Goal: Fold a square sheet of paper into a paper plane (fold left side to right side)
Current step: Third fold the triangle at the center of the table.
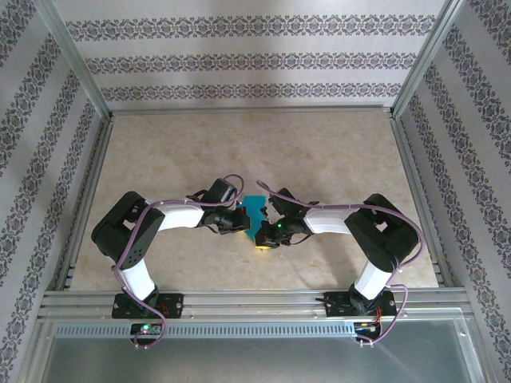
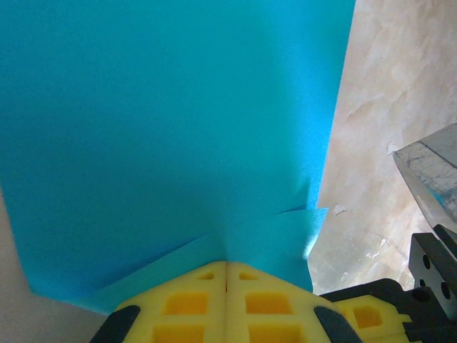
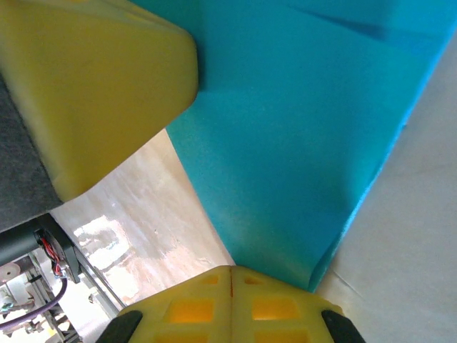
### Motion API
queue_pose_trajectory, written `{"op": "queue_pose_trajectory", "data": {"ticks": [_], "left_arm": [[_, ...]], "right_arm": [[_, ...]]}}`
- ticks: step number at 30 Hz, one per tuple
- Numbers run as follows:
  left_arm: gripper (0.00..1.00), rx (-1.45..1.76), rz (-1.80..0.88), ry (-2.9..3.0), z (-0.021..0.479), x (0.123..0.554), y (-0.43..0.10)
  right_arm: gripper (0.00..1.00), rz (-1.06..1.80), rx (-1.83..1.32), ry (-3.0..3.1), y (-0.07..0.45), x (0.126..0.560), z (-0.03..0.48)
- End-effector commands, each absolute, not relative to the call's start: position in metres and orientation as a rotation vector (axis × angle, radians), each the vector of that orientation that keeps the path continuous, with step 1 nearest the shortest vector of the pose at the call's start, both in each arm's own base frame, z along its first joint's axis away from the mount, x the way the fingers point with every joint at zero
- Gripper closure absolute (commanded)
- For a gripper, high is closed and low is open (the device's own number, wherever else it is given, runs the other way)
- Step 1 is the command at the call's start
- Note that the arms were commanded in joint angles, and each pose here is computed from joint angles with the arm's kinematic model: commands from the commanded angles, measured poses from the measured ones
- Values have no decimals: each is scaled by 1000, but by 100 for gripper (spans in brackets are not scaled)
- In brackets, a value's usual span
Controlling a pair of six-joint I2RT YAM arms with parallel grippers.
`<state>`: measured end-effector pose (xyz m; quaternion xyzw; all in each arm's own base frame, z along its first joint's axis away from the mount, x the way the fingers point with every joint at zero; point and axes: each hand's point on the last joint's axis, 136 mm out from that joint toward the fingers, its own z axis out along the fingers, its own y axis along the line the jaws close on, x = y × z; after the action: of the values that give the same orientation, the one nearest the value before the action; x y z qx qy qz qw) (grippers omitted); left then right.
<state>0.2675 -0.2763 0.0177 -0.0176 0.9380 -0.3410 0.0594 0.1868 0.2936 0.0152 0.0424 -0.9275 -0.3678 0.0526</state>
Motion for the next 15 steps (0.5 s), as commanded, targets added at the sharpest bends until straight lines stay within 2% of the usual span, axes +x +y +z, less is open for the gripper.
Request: {"op": "queue_pose_trajectory", "data": {"ticks": [1, 15], "left_arm": [[100, -86, -871, 2940, -7, 256, -259], [100, -111, -822, 2962, -12, 257, -254]], "right_arm": [[100, -984, 90, -2815, 278, 173, -4], [100, -960, 87, -2794, 262, 152, -5]]}}
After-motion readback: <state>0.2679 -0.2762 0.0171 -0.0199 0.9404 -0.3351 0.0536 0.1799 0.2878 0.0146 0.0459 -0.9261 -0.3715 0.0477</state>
